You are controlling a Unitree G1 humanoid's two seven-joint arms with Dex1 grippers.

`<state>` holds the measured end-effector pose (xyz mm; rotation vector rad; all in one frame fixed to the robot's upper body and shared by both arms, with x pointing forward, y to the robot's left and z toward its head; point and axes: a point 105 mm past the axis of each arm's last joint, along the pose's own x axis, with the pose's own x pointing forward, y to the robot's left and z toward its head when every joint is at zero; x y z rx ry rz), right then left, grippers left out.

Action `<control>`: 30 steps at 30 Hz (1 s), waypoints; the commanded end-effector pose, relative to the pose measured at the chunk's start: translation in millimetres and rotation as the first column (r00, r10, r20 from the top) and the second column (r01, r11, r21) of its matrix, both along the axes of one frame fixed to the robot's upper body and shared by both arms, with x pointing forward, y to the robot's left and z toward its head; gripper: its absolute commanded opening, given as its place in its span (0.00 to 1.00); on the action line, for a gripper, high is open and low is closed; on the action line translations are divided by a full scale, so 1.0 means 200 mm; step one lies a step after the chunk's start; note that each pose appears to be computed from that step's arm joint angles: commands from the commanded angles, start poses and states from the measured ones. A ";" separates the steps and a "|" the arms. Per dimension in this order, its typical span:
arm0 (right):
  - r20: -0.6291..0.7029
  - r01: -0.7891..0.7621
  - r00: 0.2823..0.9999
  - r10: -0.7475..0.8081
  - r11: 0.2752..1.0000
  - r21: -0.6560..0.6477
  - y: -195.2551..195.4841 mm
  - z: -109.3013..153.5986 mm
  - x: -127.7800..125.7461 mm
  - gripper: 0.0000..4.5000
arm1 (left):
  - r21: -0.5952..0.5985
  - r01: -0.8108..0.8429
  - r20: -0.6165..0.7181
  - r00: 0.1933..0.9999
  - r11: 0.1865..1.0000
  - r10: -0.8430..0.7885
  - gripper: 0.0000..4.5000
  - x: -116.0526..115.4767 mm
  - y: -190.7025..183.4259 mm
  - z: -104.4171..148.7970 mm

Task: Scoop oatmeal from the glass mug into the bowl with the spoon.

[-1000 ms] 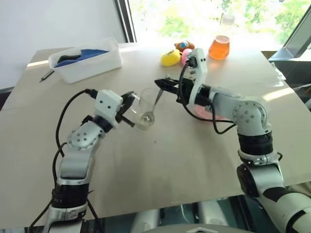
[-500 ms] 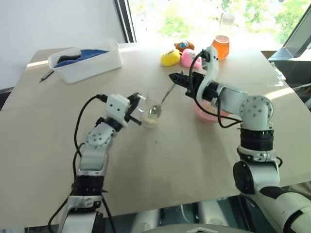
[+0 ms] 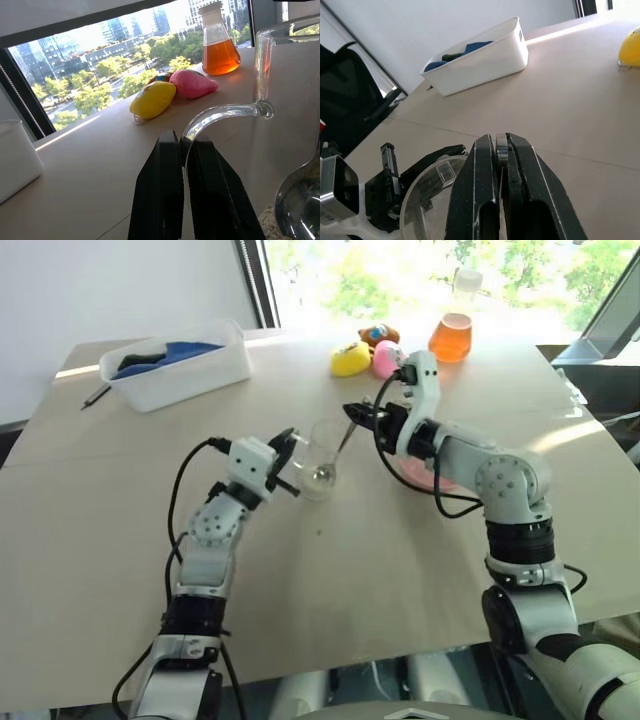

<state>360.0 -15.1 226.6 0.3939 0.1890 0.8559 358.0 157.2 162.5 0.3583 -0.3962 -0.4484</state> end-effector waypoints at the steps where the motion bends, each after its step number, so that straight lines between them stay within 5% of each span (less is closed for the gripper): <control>1: -0.013 0.039 0.999 -0.039 0.998 0.046 -0.06 0.07 0.02 0.00 | -0.003 0.002 0.108 0.994 1.000 -0.002 0.01 -0.01 0.01 0.10; 18: 0.010 0.150 0.988 -0.152 0.982 0.110 -0.19 0.20 0.08 0.00 | -0.034 0.037 0.114 0.993 0.999 -0.033 0.01 0.05 -0.05 0.09; 30: 0.115 0.153 0.981 -0.154 0.988 0.017 -0.19 0.19 0.08 0.00 | -0.040 0.053 0.116 0.992 0.998 -0.048 0.01 0.06 -0.08 0.09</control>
